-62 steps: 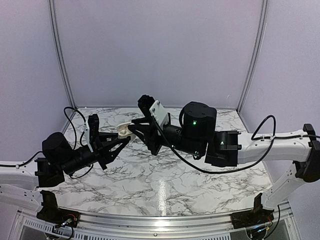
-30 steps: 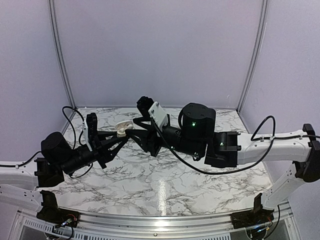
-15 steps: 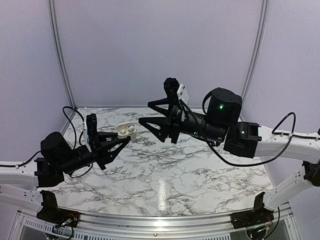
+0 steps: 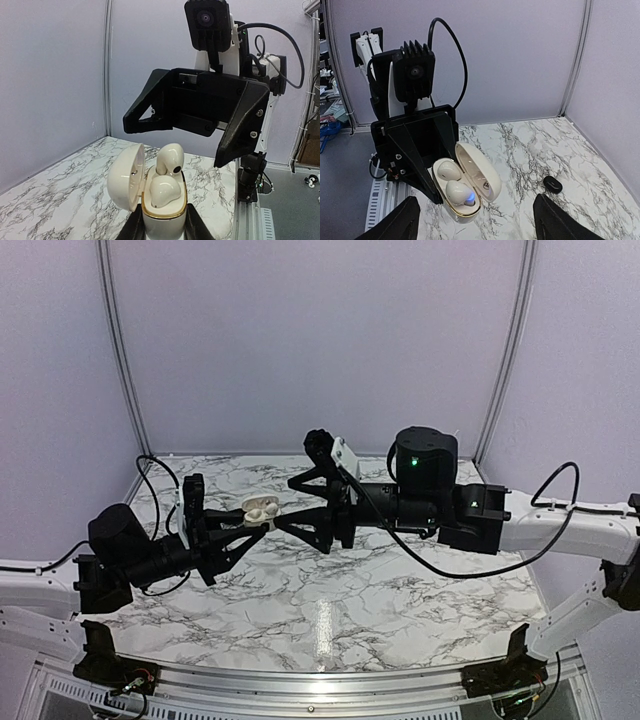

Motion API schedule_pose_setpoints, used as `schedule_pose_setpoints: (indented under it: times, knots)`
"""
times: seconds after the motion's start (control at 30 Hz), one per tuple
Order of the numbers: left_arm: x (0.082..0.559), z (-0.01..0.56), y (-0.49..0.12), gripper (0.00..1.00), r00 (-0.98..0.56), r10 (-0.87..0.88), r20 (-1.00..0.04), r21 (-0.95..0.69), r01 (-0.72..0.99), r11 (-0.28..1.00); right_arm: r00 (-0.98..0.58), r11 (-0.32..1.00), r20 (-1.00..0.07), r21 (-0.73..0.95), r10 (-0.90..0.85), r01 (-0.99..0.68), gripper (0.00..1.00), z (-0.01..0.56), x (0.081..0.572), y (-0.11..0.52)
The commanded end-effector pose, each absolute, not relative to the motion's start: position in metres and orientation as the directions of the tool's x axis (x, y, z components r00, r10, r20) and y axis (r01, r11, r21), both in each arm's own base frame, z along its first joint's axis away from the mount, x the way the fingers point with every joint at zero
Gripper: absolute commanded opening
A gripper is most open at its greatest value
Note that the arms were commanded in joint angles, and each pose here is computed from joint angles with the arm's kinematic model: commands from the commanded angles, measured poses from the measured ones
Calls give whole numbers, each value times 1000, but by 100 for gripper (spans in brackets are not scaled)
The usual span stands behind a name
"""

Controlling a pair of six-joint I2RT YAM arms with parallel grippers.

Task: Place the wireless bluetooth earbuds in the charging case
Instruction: Adjust the right earbud in the right side groove of the charging case.

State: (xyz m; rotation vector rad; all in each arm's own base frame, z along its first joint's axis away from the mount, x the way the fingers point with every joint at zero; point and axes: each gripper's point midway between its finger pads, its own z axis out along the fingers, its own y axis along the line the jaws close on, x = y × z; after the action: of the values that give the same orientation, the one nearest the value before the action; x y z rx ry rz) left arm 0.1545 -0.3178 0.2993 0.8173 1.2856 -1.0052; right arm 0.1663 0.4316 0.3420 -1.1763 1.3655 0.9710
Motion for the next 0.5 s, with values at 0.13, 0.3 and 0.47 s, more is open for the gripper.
schedule_pose_setpoints:
  times: [0.13, 0.3, 0.47]
  knots:
    - [154, 317, -326, 0, 23, -150, -988, -30, 940, 339, 42, 194, -992, -65, -120, -979, 79, 361, 169, 437]
    - [154, 316, -327, 0, 24, -142, -990, -25, 942, 336, 28, 213, -992, -53, -121, -976, 79, 359, 174, 438]
    - [153, 315, -328, 0, 27, -135, -991, -20, 943, 332, 2, 252, -990, -37, -138, -967, 78, 353, 182, 441]
